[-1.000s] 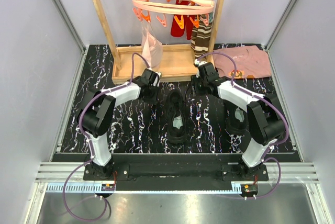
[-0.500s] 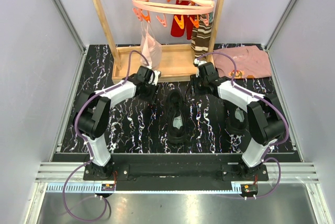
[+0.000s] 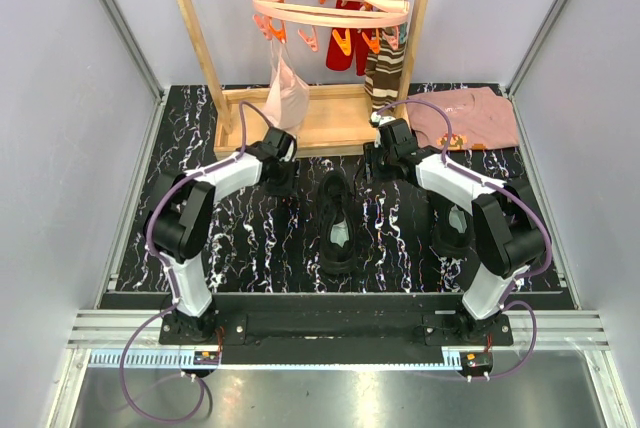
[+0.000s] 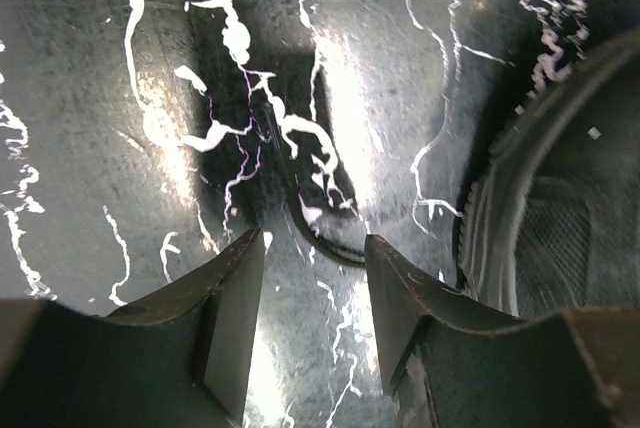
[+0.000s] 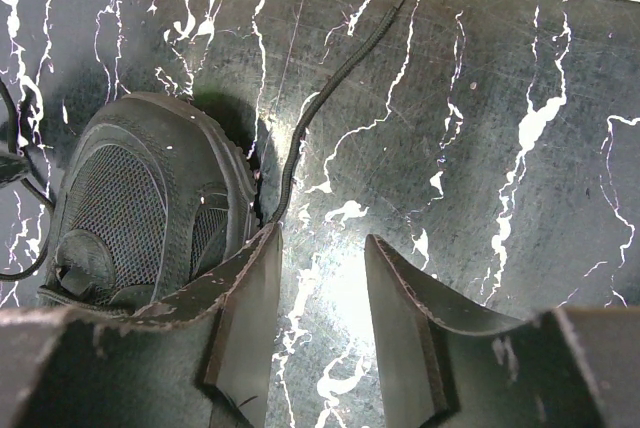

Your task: Tie the shoes

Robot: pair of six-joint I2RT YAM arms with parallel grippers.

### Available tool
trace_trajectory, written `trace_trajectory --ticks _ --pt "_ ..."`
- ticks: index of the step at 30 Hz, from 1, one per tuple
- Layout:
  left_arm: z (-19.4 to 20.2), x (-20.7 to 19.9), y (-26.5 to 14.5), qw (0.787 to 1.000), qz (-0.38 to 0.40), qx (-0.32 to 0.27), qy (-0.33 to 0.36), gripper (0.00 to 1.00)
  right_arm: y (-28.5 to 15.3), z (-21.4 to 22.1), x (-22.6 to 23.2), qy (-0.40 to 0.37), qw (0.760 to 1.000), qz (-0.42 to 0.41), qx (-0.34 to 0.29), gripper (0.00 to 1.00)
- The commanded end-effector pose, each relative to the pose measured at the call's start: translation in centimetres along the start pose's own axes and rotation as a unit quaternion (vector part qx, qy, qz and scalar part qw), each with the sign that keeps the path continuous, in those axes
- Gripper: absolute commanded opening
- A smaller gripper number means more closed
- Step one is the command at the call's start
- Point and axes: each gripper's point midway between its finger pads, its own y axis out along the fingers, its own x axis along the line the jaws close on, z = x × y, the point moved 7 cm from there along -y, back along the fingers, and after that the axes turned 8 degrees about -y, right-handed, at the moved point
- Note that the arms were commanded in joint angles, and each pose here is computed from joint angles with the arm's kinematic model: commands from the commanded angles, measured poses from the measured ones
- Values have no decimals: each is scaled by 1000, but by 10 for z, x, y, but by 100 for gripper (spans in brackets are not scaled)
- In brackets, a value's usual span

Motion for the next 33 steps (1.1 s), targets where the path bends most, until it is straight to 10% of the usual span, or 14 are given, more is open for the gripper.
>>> trace_trajectory --ticks 1,5,10,21,33 --pt "-8 -3 10 999 -18 -5 -33 46 -10 -16 3 3 999 -8 -36 48" --pt "-3 1 21 999 -37 11 -34 36 -7 -16 3 6 999 -8 -34 48" --pt "2 8 21 997 -72 22 -33 0 0 -16 3 15 999 -9 -29 48" --pt "-20 -10 -49 993 26 -114 3 0 26 -26 5 27 999 35 -24 47" --pt "-8 -11 -59 991 50 -119 22 0 66 -27 16 29 997 66 -1 45"
